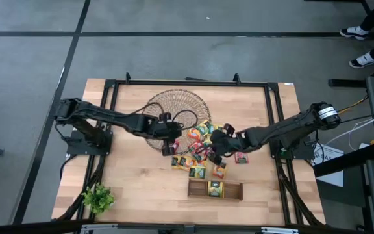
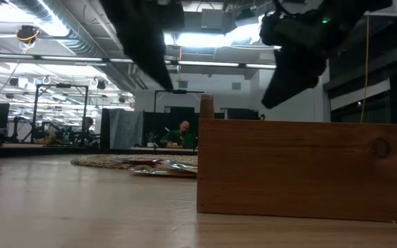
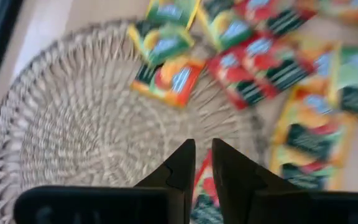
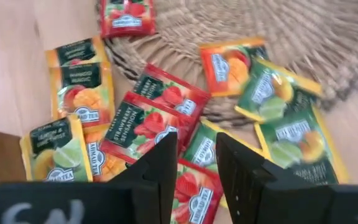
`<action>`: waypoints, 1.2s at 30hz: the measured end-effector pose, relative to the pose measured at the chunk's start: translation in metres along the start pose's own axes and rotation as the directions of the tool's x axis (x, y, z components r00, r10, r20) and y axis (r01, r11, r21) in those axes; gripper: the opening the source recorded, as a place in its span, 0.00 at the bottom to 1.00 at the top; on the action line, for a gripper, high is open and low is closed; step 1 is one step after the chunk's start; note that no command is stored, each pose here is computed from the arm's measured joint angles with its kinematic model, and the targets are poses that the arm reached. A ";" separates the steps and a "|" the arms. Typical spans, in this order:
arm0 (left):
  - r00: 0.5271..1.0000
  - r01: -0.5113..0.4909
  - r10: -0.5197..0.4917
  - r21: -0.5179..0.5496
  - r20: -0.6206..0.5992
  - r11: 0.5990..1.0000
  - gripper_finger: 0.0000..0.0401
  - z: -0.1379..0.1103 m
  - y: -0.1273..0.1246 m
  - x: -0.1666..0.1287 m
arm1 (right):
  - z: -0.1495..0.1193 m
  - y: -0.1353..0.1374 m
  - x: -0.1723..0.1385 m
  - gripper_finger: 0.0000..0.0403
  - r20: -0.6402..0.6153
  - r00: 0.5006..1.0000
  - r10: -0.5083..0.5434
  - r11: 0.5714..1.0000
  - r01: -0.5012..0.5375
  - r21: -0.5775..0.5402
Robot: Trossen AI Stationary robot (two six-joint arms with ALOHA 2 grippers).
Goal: Pick & Place Tea
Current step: Put the red tea bag into the left section of the wooden organizer
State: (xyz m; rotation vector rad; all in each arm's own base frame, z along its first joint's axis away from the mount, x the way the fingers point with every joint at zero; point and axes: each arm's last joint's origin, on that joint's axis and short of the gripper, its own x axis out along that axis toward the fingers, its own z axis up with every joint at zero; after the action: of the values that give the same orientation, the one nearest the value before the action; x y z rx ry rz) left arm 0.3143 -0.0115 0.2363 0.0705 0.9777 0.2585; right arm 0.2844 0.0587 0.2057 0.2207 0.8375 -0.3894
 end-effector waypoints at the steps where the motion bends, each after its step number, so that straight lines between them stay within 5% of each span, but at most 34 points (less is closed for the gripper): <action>1: 1.000 -0.004 0.004 0.002 -0.028 1.000 0.11 -0.002 0.002 0.005 | 0.003 -0.001 0.001 0.28 0.009 1.000 0.019 1.000 -0.019 -0.008; 9: 0.975 0.091 -0.084 0.028 -0.205 0.995 0.07 -0.015 0.009 0.028 | 0.026 -0.008 0.008 0.28 0.088 0.976 0.200 0.978 -0.194 -0.072; 19: 0.968 0.171 -0.161 0.033 -0.193 0.985 0.01 -0.021 0.003 0.032 | 0.028 -0.012 0.045 0.28 0.040 0.956 0.290 0.955 -0.287 -0.067; 30: 0.954 0.252 -0.260 0.070 0.150 0.965 0.01 -0.027 -0.006 0.051 | 0.017 -0.023 0.063 0.28 -0.084 0.966 0.243 0.968 -0.247 -0.033; 36: 0.950 0.259 -0.275 0.119 0.148 0.959 0.01 -0.027 -0.004 0.063 | 0.015 -0.025 0.063 0.28 -0.112 0.967 0.229 0.973 -0.225 0.047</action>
State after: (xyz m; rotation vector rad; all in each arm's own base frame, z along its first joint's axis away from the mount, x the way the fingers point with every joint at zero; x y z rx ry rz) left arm 0.3258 -0.0018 0.1695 0.0476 0.8251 -0.0454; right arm 0.3218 0.0150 0.1666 0.3699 0.9099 -0.1767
